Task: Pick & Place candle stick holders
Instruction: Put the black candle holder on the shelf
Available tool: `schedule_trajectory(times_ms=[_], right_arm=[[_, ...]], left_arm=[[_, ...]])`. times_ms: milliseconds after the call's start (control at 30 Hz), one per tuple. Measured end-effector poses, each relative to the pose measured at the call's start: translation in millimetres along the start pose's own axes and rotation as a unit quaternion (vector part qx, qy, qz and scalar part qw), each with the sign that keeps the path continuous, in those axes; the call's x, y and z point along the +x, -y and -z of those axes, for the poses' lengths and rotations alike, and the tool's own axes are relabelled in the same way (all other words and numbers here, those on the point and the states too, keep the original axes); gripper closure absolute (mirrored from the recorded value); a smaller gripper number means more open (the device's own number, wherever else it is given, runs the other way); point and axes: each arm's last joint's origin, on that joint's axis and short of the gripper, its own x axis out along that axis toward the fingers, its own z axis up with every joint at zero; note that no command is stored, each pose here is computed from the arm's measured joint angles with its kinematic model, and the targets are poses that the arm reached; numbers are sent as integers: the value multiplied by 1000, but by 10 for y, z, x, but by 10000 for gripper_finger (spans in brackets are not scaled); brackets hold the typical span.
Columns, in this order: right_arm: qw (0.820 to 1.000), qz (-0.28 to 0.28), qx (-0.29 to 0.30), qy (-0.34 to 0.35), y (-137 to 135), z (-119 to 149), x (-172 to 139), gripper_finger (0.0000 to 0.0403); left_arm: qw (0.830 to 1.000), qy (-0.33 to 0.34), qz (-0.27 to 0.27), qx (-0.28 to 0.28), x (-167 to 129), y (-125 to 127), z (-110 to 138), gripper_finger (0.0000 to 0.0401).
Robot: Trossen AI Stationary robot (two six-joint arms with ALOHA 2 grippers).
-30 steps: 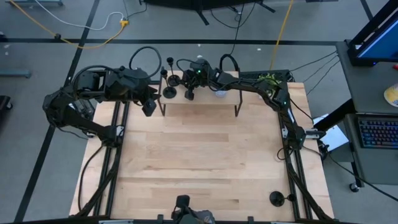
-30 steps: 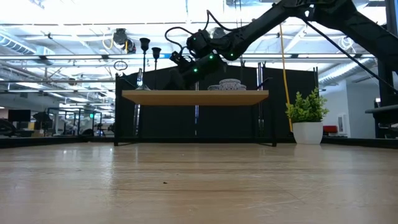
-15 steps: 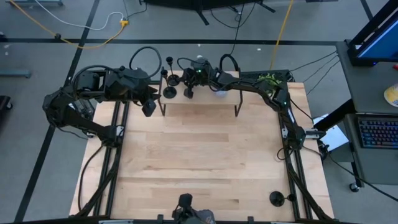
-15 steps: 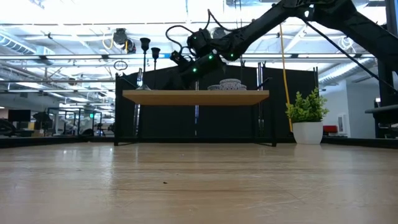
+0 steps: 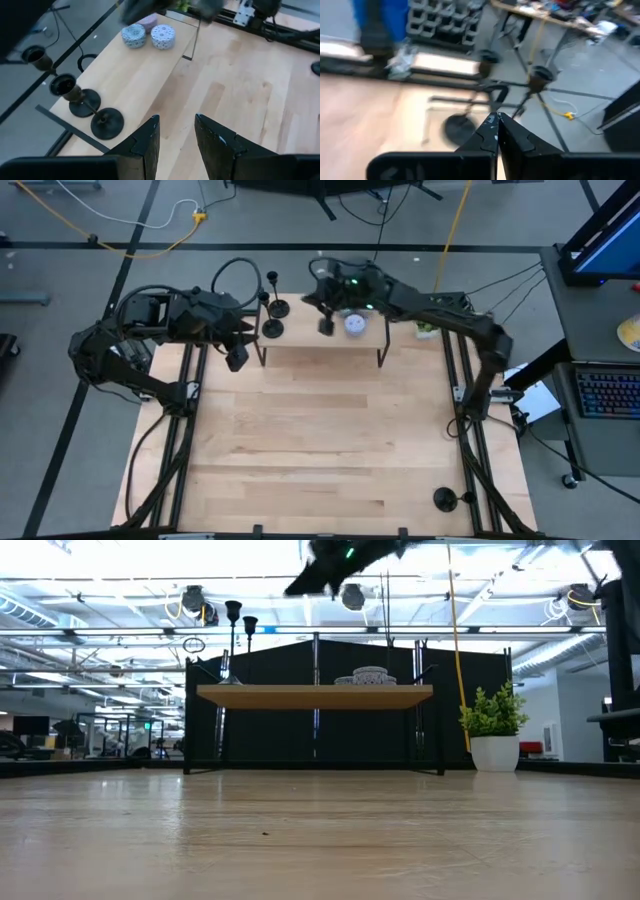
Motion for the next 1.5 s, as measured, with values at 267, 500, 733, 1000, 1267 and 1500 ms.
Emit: schedule_trajectory(times_ms=[267,500,733,1000,1267,1500], right_arm=[[992,-61,-21,-109,-643,-341,-1007,403],[961,-84,115,-237,-1055,-307,-1820,403],[873,-77,284,-388,-1303,-136,-2447,403],[743,-108,444,-489,-1619,52,-2731,403],[620,-95,429,-650,-2071,567,-2971,403],[587,-65,390,-707,-2319,790,-3283,403]], left_arm=[[998,3,32,57,28,161,59,272],[993,16,86,84,152,366,215,272],[985,49,144,82,326,547,360,272],[981,70,171,65,480,717,419,272],[977,115,176,43,484,766,366,272],[976,120,181,29,467,783,359,272]])
